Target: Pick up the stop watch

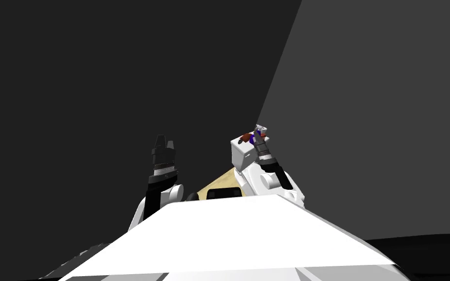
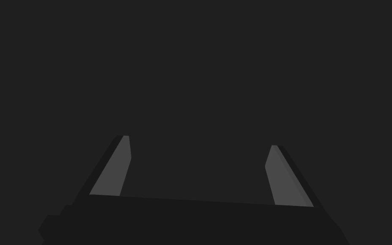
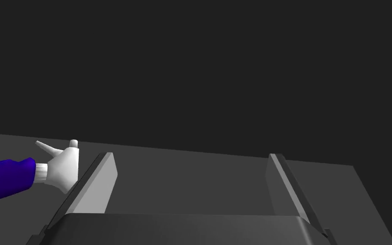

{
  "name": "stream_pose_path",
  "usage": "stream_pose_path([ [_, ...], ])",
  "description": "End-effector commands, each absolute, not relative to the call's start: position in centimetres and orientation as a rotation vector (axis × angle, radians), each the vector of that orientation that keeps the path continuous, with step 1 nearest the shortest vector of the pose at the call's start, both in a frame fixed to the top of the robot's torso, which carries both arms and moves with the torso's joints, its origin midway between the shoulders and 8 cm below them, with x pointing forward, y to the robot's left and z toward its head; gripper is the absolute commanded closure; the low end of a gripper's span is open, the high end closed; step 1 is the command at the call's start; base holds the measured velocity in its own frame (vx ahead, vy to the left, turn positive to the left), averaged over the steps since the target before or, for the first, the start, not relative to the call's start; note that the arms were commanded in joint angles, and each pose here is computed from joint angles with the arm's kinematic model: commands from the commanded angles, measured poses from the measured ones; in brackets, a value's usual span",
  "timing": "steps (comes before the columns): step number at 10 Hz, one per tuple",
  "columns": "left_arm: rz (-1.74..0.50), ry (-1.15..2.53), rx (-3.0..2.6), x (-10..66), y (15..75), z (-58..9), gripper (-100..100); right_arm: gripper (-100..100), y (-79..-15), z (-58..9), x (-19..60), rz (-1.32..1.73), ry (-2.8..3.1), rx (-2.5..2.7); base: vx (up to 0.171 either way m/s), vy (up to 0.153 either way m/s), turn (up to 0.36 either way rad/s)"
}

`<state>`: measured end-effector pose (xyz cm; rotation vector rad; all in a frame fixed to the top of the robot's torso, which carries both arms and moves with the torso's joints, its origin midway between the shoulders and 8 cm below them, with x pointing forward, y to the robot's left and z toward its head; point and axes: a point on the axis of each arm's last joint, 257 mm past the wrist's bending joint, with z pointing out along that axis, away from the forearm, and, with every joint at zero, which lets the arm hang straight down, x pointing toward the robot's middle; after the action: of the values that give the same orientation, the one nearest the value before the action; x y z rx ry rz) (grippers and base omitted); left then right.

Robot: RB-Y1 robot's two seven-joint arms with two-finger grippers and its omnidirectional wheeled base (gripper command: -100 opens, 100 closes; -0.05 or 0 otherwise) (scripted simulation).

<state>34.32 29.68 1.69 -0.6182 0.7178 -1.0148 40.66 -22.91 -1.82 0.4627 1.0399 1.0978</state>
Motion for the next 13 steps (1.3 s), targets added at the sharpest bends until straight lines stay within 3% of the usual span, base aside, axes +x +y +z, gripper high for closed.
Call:
stream_pose_path([
  [1,-1.015,0.718,-0.618,34.3,29.7,1.7,0,-100,-22.0,-2.5,41.8,1.058,1.108,0.414,-0.015,-0.017,0.098],
  [13,-1.015,0.718,-0.618,34.3,29.7,1.7,0,-100,-19.3,-11.4,47.2,0.603,1.573,-0.041,-0.016,-0.018,0.116],
])
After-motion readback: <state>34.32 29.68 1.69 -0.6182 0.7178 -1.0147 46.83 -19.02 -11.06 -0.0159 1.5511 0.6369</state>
